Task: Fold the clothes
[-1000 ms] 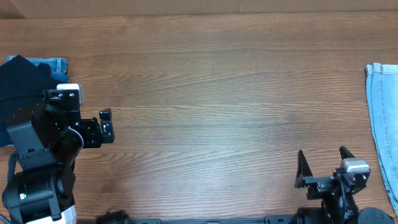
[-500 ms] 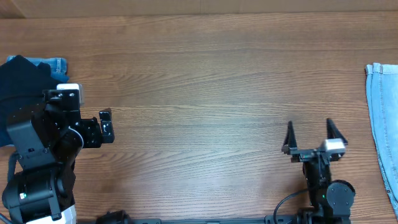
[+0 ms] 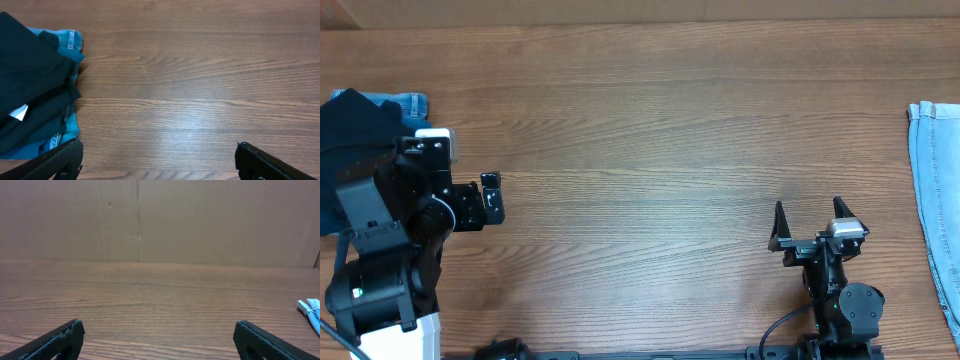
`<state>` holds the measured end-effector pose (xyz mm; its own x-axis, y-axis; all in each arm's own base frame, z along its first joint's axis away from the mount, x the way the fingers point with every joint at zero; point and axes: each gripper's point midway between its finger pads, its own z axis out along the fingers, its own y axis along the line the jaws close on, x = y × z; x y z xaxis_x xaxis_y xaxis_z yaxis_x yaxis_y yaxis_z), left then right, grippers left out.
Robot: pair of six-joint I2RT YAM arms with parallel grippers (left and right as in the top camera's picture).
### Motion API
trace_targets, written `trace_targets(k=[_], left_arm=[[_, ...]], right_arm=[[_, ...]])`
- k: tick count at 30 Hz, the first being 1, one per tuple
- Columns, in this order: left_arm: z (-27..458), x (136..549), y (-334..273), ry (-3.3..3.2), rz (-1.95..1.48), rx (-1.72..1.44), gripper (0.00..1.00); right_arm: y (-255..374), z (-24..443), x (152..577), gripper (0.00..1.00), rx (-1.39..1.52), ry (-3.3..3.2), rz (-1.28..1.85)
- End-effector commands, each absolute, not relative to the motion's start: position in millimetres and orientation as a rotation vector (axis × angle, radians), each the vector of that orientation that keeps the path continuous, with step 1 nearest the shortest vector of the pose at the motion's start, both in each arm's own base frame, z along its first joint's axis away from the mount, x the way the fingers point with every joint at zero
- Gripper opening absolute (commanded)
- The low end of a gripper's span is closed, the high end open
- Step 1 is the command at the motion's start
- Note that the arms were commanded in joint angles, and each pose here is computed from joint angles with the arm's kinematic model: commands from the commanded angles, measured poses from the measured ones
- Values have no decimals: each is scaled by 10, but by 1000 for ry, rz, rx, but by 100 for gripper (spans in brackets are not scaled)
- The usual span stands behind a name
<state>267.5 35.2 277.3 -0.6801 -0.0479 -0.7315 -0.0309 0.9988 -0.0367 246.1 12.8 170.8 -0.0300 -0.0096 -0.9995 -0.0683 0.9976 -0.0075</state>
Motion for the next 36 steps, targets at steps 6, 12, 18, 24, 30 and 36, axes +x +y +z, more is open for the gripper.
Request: trace_targets(k=[6,12,18,24,30,36], left_arm=[[2567,2804,405,2396,-47,-94,100],[2355,2562,339,2424,-56,-97,100],[2277,2704,354,2023,48,-3,100],[2349,2667,280,1574,133,65,100],[2419,2430,351,1374,225,-6,100],[2080,2424,319,1439,216,-14,100]], right_arm=[[117,1684,2465,100,-56,1599,38],[117,1684,2465,100,-56,1599,38],[117,1684,2465,100,-56,1599,38],[117,1683,2465,100,-56,1600,38],[117,1684,2465,100,-56,1599,38],[117,1684,2465,100,-56,1599,38]])
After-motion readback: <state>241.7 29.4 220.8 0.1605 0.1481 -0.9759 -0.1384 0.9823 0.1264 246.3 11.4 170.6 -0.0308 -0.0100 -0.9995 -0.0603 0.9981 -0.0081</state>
